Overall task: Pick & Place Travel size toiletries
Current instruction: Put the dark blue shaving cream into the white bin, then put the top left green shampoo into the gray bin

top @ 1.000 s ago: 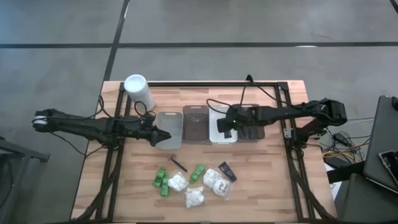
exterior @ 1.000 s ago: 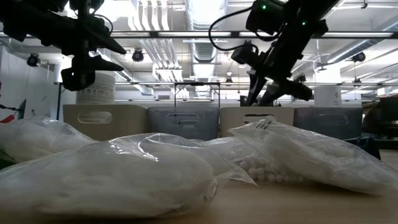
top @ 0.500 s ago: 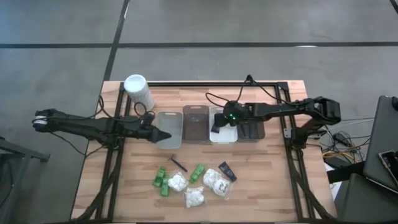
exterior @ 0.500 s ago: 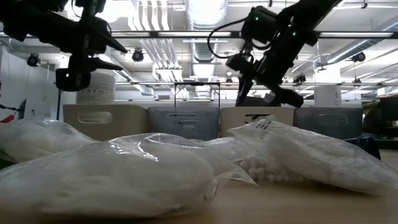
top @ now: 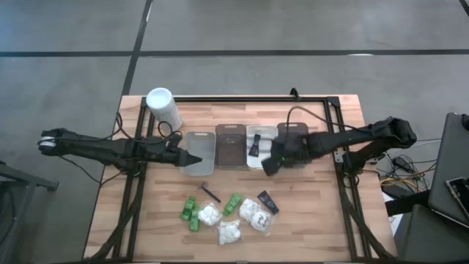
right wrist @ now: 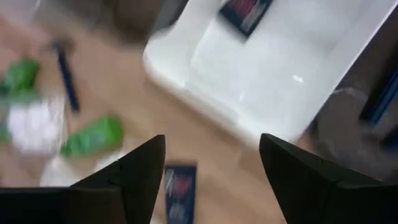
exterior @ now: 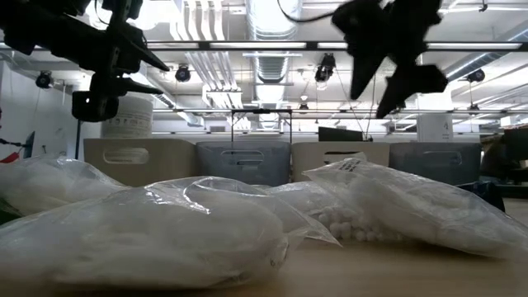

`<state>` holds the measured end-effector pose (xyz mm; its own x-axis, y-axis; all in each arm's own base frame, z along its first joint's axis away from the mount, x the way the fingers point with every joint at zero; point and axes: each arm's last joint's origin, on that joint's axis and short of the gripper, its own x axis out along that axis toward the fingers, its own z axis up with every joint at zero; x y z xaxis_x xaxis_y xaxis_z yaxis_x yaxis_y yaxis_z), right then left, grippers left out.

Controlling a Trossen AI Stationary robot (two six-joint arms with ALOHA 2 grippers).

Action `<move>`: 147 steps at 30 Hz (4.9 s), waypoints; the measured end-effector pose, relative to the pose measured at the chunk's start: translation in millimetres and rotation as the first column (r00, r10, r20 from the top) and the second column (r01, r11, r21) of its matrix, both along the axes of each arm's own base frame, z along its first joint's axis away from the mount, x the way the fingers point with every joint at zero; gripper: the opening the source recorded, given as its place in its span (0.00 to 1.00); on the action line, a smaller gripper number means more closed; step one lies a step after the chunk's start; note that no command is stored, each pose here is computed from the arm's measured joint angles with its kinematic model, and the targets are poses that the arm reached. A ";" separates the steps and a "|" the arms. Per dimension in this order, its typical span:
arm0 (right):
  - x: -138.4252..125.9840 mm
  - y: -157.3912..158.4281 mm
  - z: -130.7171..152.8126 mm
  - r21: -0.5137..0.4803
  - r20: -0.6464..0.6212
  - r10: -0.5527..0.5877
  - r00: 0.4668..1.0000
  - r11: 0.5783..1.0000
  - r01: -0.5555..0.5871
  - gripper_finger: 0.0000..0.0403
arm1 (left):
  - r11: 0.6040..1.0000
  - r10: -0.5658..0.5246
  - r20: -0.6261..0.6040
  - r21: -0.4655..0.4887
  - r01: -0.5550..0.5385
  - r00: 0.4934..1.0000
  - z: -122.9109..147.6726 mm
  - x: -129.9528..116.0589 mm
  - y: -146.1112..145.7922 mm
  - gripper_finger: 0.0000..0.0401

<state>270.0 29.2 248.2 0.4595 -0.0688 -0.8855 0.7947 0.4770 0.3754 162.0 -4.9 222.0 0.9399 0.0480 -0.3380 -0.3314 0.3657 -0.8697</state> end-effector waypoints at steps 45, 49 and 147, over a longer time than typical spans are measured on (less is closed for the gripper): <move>31.7 141.9 -84.3 0.052 -0.254 0.223 0.941 0.975 -0.217 0.67 | 0.999 0.042 -0.038 0.024 -0.041 0.998 -5.9 4.8 1.0 0.40; 30.3 140.0 -89.0 0.042 -0.272 0.209 0.939 0.978 -0.205 0.70 | 0.999 0.042 -0.042 0.025 -0.041 0.998 -6.5 5.2 0.9 0.40; 39.7 18.3 3.8 -0.074 0.089 -0.146 0.985 0.986 0.152 0.69 | 0.932 -0.342 -0.562 -0.100 0.349 0.753 -30.2 5.8 -86.3 0.37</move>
